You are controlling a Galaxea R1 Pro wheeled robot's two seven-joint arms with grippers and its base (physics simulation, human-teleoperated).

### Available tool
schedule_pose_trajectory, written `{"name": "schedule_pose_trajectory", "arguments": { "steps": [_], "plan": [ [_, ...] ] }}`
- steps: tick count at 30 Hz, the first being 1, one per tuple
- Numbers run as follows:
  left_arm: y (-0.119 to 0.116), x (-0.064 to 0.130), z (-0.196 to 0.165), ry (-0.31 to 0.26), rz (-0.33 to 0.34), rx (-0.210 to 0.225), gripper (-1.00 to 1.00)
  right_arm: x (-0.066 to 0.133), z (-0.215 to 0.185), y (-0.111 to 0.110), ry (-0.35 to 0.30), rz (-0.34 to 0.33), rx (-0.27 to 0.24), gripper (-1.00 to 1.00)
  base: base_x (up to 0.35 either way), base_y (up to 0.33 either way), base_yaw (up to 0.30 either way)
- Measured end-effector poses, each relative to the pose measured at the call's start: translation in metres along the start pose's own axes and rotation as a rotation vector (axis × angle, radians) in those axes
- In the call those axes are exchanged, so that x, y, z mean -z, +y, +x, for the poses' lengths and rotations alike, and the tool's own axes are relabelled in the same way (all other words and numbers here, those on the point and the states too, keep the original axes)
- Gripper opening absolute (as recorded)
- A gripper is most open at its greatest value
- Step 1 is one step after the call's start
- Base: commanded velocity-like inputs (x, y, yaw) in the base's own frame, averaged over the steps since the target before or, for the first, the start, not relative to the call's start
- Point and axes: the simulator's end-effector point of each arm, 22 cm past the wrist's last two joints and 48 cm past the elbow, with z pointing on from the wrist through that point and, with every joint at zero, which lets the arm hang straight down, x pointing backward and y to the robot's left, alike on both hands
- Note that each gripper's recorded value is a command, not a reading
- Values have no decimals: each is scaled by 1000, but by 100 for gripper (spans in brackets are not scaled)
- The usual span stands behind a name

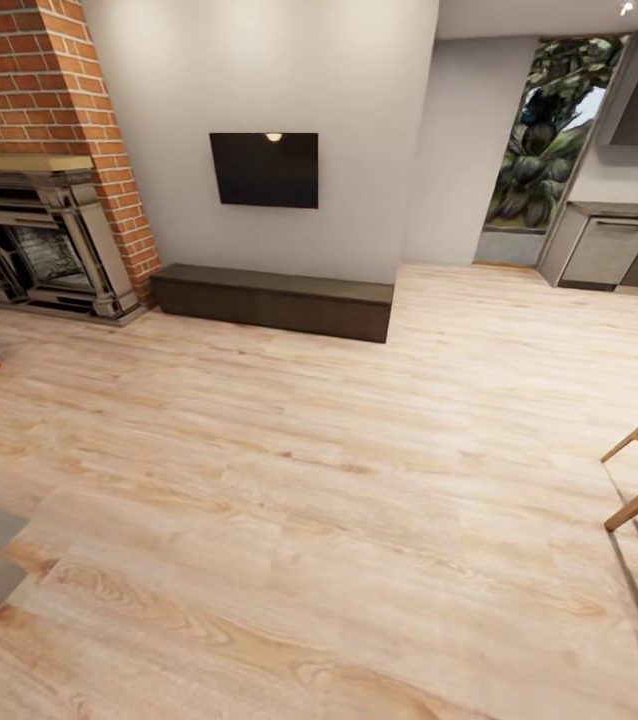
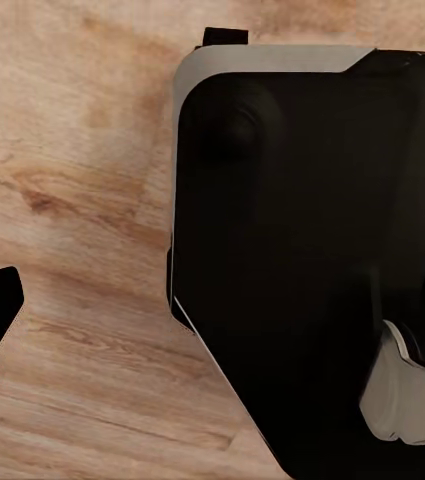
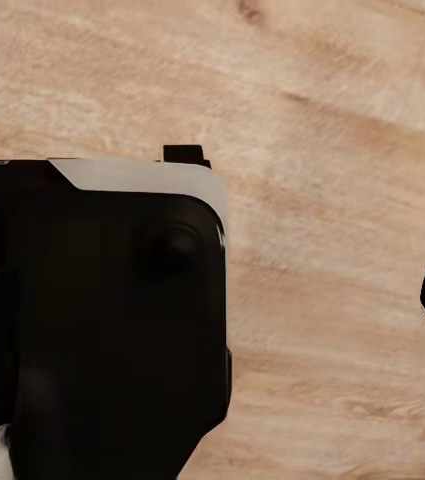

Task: Move the two storage containers from the living room to the garage. In the garage, place one container on the floor and stack the other container on top of it (either order is fine).

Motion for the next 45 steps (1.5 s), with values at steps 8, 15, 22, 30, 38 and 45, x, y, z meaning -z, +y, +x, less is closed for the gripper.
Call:
{"name": "schedule_pose_trajectory", "arguments": {
  "steps": [8, 15, 22, 30, 38, 45],
  "plan": [
    [-1, 0, 0, 0, 1, 0, 100, 0, -1, -1, -6, 1, 7, 100, 322, 0, 176],
    [-1, 0, 0, 0, 2, 1, 100, 0, -2, -1, -6, 0, 9, 100, 322, 0, 267],
    [-1, 0, 0, 0, 2, 0, 100, 0, -1, -1, -6, 0, 9, 100, 322, 0, 270],
    [-1, 0, 0, 0, 2, 0, 100, 0, -1, -1, -6, 0, 9, 100, 322, 0, 270],
    [-1, 0, 0, 0, 2, 0, 100, 0, -1, -1, -5, 0, 10, 100, 322, 0, 270],
    [-1, 0, 0, -1, 2, 1, 100, 0, -1, -1, -5, 0, 10, 100, 322, 0, 270]
  ]
}}
